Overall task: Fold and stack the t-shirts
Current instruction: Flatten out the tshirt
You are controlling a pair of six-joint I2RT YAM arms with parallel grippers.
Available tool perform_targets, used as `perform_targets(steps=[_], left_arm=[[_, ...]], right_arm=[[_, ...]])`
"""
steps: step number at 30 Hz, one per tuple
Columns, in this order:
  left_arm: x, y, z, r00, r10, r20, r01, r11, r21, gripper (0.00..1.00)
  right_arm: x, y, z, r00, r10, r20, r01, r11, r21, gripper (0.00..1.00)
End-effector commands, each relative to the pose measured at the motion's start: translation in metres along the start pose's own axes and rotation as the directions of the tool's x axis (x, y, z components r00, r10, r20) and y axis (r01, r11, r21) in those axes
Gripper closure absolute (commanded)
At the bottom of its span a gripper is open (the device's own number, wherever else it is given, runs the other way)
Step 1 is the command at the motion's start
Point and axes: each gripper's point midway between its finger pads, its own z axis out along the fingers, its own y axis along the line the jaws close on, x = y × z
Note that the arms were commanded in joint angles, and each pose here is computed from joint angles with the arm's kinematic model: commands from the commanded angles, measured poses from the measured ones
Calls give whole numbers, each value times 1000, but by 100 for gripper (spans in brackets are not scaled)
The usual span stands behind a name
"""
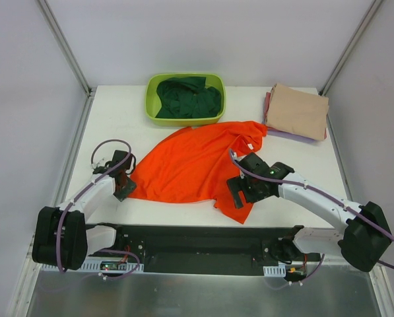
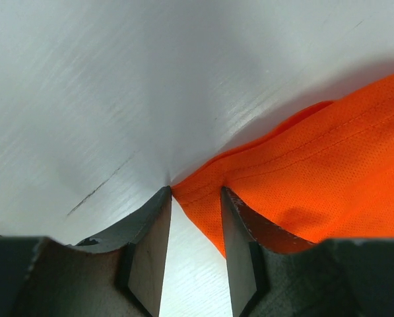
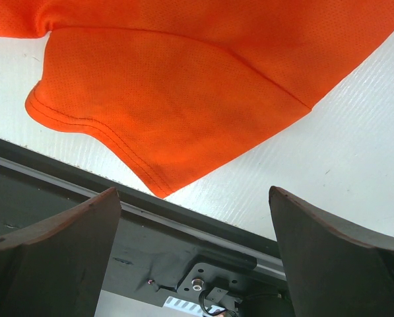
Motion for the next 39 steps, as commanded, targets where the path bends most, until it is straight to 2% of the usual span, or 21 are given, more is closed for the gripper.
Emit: perform_targets(steps=[1,4,6,9,10,14,20,22,27,29,31,33,39], left_arm=[[5,0,8,1000,8,-24,-8,1000,-8,65],[11,-2,15,999,14,-52,-14,1000,-9,68],[16,-2,19,997,15,-75,-17,1000,-17,74],[18,-1,22,997,-9,-79,6,999,-33,90],[18,-1,23,997,-15,-78,12,999,-34,100],[17,-3,22,997,-8,-72,8,1000,-10,100],[14,-6,16,999,-2,-46,4,999,42,100],[13,-7,15,999,0,-37,2,998,55,100],[11,-8,14,1000,4,-27,-3,998,62,100],[12,-7,15,1000,4,-29,-2,998,59,100],[12,-7,15,1000,4,-30,-2,998,60,100],[12,-7,14,1000,3,-30,-1,998,62,100],[12,-8,14,1000,4,-29,-2,998,64,100]], right_arm=[[-1,1,-2,1000,-13,-4,13,1000,-1,4],[0,2,-2,1000,-14,-5,14,1000,-9,4],[1,2,-2,1000,-14,-7,14,1000,-10,4],[2,3,-4,1000,-12,-1,12,1000,-20,4],[2,4,-4,1000,-12,1,12,1000,-26,4],[10,15,-6,998,-60,-5,59,995,-80,3],[26,48,-1,959,-279,-43,273,956,-109,1],[29,50,6,948,-313,-59,309,949,-67,4],[44,50,20,948,-283,-147,282,959,-31,12],[46,44,26,948,-270,-168,275,961,8,21],[50,42,31,947,-260,-191,269,963,22,26],[51,41,39,946,-252,-204,264,964,35,28],[56,34,58,959,-155,-235,182,979,95,42]])
